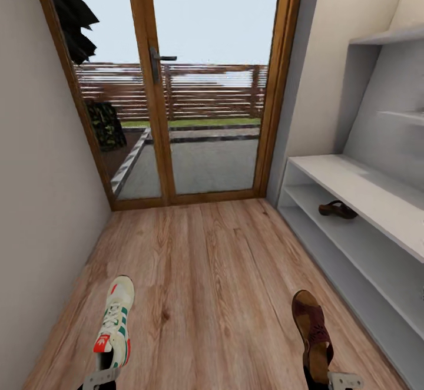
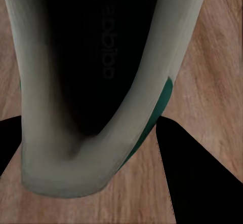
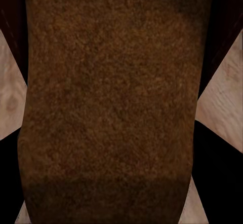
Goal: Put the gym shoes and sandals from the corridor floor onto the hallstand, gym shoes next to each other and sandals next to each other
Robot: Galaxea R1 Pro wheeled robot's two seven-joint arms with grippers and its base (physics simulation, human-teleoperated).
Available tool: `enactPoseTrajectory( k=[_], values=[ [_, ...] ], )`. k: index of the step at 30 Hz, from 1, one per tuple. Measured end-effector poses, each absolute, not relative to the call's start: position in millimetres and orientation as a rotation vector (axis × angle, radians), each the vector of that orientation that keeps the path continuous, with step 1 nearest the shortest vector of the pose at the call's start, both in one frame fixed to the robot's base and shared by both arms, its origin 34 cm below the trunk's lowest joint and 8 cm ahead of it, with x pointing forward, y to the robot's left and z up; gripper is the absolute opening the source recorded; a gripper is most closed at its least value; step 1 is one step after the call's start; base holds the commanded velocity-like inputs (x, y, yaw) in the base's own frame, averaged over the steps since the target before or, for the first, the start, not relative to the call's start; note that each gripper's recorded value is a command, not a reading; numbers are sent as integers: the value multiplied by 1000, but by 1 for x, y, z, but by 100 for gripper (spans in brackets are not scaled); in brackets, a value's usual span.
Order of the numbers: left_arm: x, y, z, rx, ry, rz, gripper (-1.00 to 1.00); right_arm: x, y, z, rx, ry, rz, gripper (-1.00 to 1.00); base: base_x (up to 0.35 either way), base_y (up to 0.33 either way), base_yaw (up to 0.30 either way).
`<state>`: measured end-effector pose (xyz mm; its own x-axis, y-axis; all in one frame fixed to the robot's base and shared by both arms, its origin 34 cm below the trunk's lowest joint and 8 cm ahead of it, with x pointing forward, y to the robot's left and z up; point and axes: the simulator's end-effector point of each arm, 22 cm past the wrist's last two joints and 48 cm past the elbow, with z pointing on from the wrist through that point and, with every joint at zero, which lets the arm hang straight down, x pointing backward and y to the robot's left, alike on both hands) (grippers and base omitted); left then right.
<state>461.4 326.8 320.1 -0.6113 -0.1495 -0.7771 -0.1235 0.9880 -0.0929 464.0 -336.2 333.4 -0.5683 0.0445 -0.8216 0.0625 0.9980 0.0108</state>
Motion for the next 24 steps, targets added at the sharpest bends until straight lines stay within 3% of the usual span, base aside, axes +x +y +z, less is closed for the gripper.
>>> enactPoseTrajectory(
  k=[24],
  values=[
    [453,325,314,-202,2254,-45,-100,467,-337,338,76,2163,-24,-100,294,216,-241]
  ],
)
